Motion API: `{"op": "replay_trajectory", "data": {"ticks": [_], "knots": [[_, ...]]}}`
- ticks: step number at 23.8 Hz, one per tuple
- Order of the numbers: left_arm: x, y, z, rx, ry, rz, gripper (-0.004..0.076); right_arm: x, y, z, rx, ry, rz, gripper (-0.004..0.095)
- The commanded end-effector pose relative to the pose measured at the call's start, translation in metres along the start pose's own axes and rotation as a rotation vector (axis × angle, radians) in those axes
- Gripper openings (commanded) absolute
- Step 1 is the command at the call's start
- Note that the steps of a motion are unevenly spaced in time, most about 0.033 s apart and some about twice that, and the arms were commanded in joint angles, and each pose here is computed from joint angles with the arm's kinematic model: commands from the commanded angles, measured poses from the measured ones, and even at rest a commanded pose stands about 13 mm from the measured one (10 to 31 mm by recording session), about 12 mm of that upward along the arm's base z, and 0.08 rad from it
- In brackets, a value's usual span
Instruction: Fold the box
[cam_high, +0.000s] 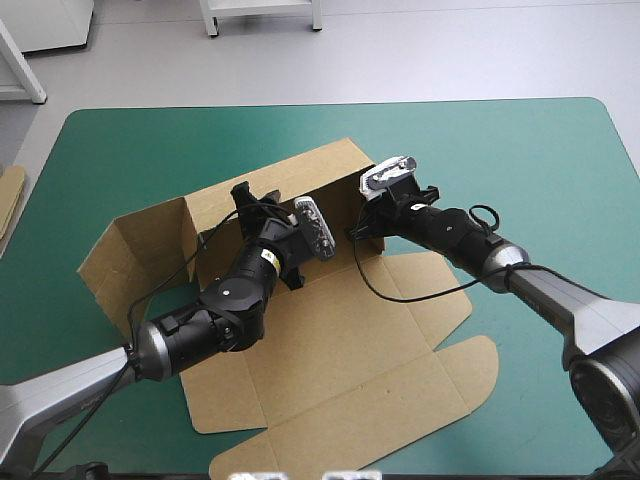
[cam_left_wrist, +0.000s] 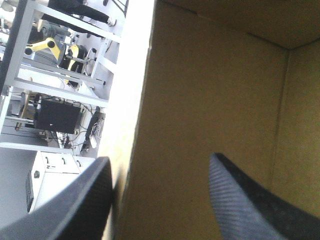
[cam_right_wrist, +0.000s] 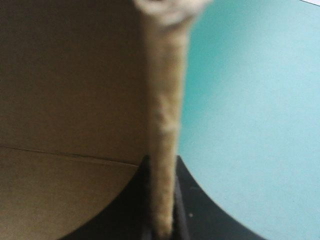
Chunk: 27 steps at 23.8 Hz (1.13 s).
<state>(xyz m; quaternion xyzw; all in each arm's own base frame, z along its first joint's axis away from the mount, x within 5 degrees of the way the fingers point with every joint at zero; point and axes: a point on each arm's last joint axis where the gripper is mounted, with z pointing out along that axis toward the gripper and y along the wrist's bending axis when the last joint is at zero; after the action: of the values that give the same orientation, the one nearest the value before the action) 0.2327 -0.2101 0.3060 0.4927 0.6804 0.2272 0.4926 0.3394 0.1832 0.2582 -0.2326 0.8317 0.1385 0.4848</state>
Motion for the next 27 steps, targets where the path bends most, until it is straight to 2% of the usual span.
{"op": "replay_trajectory", "data": {"ticks": [1,9,15,18,20,21,22,24,26,27], "knots": [[-0.008,0.017,-0.027,-0.058,-0.036,-0.022,0.0414,-0.023,-0.002,-0.017,0.024,-0.088,-0.006,0.0],[-0.01,0.023,-0.058,-0.059,-0.055,-0.071,0.0414,-0.023,-0.002,-0.017,0.024,-0.088,-0.006,0.0],[-0.016,0.009,-0.07,0.001,-0.046,-0.101,0.0414,-0.023,-0.001,-0.017,0.017,-0.084,-0.006,0.0],[-0.02,0.022,-0.085,0.054,0.015,-0.242,0.0414,-0.022,0.0,-0.016,0.008,-0.077,-0.006,0.0],[-0.031,0.051,-0.11,0.121,-0.036,-0.377,0.0412,-0.021,0.0,-0.016,0.0,-0.072,-0.004,0.0],[-0.037,0.076,-0.129,0.124,-0.097,-0.452,0.0412,-0.021,0.001,-0.016,-0.007,-0.068,0.0,0.0],[-0.038,0.086,-0.135,0.112,-0.1,-0.474,0.0412,-0.021,0.001,-0.016,-0.01,-0.066,-0.002,0.0],[-0.035,0.122,-0.151,0.027,-0.075,-0.527,0.041,-0.02,0.002,-0.016,-0.02,-0.06,0.002,0.0],[-0.019,0.171,-0.162,-0.158,-0.043,-0.585,0.0334,-0.02,0.002,-0.016,-0.024,-0.056,0.02,0.0],[-0.013,0.184,-0.163,-0.2,-0.03,-0.611,0.0307,-0.02,0.002,-0.016,-0.027,-0.054,0.02,0.0]]}}
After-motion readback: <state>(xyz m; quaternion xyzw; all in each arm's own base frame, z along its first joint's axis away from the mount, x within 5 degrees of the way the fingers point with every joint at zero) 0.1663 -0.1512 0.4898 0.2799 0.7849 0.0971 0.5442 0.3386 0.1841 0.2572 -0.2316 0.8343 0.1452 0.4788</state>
